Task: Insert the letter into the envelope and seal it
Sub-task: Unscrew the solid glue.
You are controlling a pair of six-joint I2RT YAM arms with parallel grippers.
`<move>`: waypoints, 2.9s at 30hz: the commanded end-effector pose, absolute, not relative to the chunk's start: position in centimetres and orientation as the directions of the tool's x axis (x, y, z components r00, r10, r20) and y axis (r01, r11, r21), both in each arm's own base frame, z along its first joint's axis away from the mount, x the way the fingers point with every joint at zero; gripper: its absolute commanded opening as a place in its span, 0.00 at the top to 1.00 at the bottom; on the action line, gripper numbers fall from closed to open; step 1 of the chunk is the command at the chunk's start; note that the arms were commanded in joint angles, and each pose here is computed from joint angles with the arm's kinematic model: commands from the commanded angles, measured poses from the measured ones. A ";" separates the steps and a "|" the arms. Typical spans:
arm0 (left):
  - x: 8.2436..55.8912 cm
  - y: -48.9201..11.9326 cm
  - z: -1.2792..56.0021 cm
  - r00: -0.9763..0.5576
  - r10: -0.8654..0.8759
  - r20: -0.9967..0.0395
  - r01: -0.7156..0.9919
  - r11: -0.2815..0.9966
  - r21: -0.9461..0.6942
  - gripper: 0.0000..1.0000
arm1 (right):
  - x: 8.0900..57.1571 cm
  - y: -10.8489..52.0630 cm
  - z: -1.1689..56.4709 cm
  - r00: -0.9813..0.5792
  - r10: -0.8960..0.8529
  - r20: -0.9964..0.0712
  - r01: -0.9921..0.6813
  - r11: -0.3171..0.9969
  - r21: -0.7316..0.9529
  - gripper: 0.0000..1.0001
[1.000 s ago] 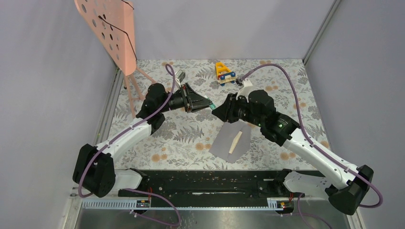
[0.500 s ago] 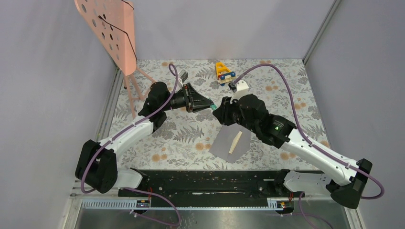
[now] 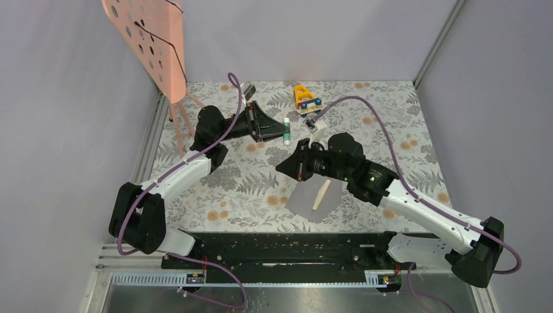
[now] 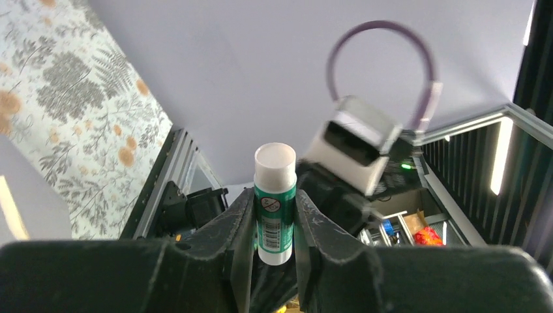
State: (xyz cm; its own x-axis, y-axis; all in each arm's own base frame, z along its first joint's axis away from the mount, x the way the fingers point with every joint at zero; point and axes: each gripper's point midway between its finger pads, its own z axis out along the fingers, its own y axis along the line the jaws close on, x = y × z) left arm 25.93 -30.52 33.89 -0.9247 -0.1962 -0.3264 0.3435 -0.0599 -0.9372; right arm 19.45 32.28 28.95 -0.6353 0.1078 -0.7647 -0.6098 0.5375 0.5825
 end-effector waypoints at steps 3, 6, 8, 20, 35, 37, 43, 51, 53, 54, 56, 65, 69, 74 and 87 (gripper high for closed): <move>24.8 -29.6 39.6 -0.846 -0.253 -0.469 0.518 -0.185 -0.835 1.00 | 18.0 33.5 32.1 -0.762 0.229 -0.606 -0.566 0.220 0.795 1.00; 24.7 -29.4 39.7 -0.847 -0.258 -0.465 0.516 -0.193 -0.834 1.00 | 18.2 33.5 32.0 -0.757 0.231 -0.611 -0.571 0.221 0.791 1.00; 24.7 -29.2 39.7 -0.847 -0.264 -0.461 0.514 -0.187 -0.837 1.00 | 18.6 33.1 31.7 -0.741 0.223 -0.633 -0.578 0.268 0.771 0.99; 29.1 -27.7 34.9 -0.821 -0.383 -0.424 0.320 0.307 -0.896 1.00 | 21.5 25.0 30.5 -0.504 0.085 -0.860 -0.482 0.798 0.362 0.45; 30.4 -24.6 31.7 -0.776 -0.493 -0.392 0.088 0.531 -0.843 1.00 | 24.6 29.6 30.8 -0.517 -0.084 -0.852 -0.407 0.900 0.159 0.15; 30.4 -24.6 31.6 -0.780 -0.492 -0.387 0.079 0.536 -0.840 1.00 | 24.7 30.9 30.4 -0.537 -0.106 -0.837 -0.432 0.887 0.164 0.25; 30.1 -24.3 31.6 -0.780 -0.494 -0.384 0.067 0.544 -0.836 1.00 | 24.8 34.0 30.1 -0.555 -0.112 -0.824 -0.485 0.849 0.211 0.41; 30.0 -24.3 31.7 -0.781 -0.494 -0.382 0.068 0.542 -0.838 1.00 | 25.1 35.8 29.5 -0.578 -0.106 -0.809 -0.494 0.835 0.243 0.41; 29.9 -24.3 31.8 -0.781 -0.493 -0.382 0.070 0.539 -0.839 1.00 | 25.3 36.1 29.3 -0.582 -0.098 -0.808 -0.489 0.835 0.251 0.42; 29.8 -24.3 31.9 -0.781 -0.493 -0.383 0.071 0.538 -0.840 1.00 | 25.3 36.3 29.1 -0.582 -0.091 -0.808 -0.489 0.833 0.258 0.43; 29.8 -24.4 31.9 -0.782 -0.492 -0.383 0.076 0.535 -0.841 1.00 | 25.5 36.7 29.1 -0.579 -0.073 -0.812 -0.486 0.830 0.272 0.46; 29.5 -24.4 32.1 -0.781 -0.494 -0.383 0.084 0.524 -0.847 1.00 | 26.0 37.2 29.2 -0.569 -0.052 -0.820 -0.483 0.829 0.282 0.63; 29.4 -24.4 32.2 -0.781 -0.493 -0.384 0.088 0.521 -0.849 1.00 | 26.2 37.2 29.0 -0.571 -0.053 -0.820 -0.475 0.835 0.277 0.46; 29.5 -24.3 32.2 -0.778 -0.495 -0.386 0.089 0.520 -0.849 1.00 | 26.5 36.9 28.9 -0.567 -0.052 -0.822 -0.460 0.848 0.264 0.41; 29.3 -24.5 32.6 -0.784 -0.490 -0.382 0.102 0.505 -0.857 1.00 | 27.1 36.8 28.8 -0.562 -0.059 -0.825 -0.454 0.856 0.248 0.51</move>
